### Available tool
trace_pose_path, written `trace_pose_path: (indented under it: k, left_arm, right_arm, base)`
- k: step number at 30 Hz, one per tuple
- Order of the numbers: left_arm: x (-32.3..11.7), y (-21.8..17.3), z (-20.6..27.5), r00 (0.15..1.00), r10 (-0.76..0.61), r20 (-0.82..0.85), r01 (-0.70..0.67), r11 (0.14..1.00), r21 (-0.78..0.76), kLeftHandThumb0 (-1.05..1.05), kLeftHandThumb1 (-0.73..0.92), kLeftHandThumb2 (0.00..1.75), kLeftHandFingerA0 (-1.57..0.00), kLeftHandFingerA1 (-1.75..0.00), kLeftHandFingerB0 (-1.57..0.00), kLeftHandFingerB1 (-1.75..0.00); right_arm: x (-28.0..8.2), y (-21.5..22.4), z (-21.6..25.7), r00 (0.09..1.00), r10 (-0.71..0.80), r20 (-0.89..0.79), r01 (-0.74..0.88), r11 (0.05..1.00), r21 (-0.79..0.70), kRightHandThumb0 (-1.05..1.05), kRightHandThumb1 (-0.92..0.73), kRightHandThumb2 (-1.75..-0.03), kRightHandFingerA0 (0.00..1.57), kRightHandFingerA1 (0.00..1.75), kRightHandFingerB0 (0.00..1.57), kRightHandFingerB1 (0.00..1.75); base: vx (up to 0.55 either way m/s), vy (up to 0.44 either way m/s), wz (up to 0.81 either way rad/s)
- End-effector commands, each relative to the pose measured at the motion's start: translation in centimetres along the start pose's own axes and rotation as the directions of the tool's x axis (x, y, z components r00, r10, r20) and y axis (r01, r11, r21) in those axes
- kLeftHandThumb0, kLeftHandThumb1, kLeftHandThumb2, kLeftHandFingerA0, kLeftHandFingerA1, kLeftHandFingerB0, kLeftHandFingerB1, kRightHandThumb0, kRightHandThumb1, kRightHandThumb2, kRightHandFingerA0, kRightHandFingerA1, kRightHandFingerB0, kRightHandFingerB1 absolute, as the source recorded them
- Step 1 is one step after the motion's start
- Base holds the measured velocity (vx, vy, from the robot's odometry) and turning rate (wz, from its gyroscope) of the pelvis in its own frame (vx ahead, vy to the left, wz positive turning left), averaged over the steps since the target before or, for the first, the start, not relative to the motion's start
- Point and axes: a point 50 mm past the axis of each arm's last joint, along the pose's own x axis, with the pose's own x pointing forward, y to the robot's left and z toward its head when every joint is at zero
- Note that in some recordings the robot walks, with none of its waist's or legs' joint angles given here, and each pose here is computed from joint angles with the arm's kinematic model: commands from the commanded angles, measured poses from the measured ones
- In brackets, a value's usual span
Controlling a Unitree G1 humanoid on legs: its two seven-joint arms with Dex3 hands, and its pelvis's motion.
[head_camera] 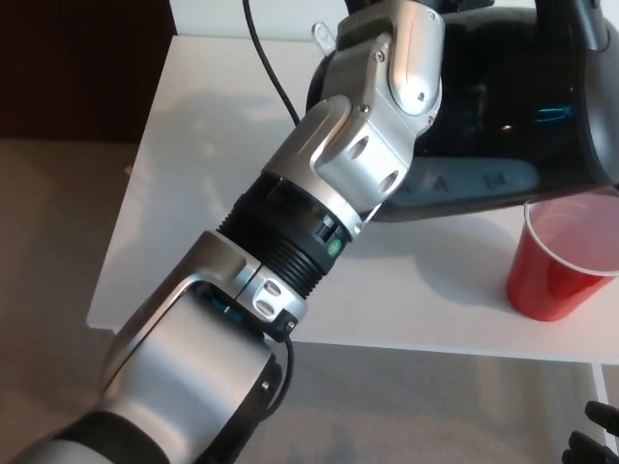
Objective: The robot walk towards a table in front and uses its left hand to pick up the pot from the base and pour water to the cup on the right hand side
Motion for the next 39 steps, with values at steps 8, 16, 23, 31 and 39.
trace_pose_path:
  k: [8,16,23,31,39]
  left_arm:
    - [0.8,1.7,0.7,0.985,0.039,0.168,-0.051,0.997,0.066,-0.21,0.67,0.59,-0.90,-1.59,-0.78,-0.68]
    - [0.7,2.0,0.7,0.977,0.030,0.213,-0.053,0.993,0.102,-0.24,0.64,0.64,-0.90,-1.58,-0.78,-0.65]
    - [1.0,2.7,0.8,0.945,0.011,0.328,-0.082,0.976,0.204,-0.24,0.68,0.60,-0.95,-1.60,-0.74,-0.70]
    - [0.7,2.2,1.6,0.887,-0.026,0.462,-0.120,0.951,0.285,-0.27,0.61,0.61,-0.99,-1.57,-0.80,-0.64]
    - [0.4,1.6,2.5,0.831,-0.010,0.557,-0.189,0.936,0.298,-0.32,0.56,0.64,-1.05,-1.55,-0.82,-0.63]
  right_arm:
    - [0.1,-0.2,0.6,1.000,-0.017,0.008,0.017,1.000,-0.007,-0.23,-0.50,-0.61,0.53,0.56,0.37,0.44]
    - [0.0,-0.3,0.3,1.000,-0.013,0.000,0.013,1.000,-0.007,-0.22,-0.53,-0.62,0.50,0.54,0.37,0.44]
    - [0.0,-0.4,0.5,1.000,-0.014,0.008,0.014,1.000,-0.022,-0.22,-0.53,-0.61,0.49,0.53,0.36,0.43]
    - [0.0,-0.3,0.5,1.000,-0.014,0.010,0.014,1.000,-0.003,-0.22,-0.52,-0.61,0.51,0.56,0.38,0.45]
    - [0.1,-0.3,0.9,1.000,-0.015,0.016,0.015,1.000,-0.015,-0.24,-0.52,-0.63,0.52,0.56,0.36,0.44]
  base:
    - [0.00,0.000,0.00]
    - [0.00,0.000,0.00]
    - [0.00,0.000,0.00]
    - [0.00,0.000,0.00]
    - [0.00,0.000,0.00]
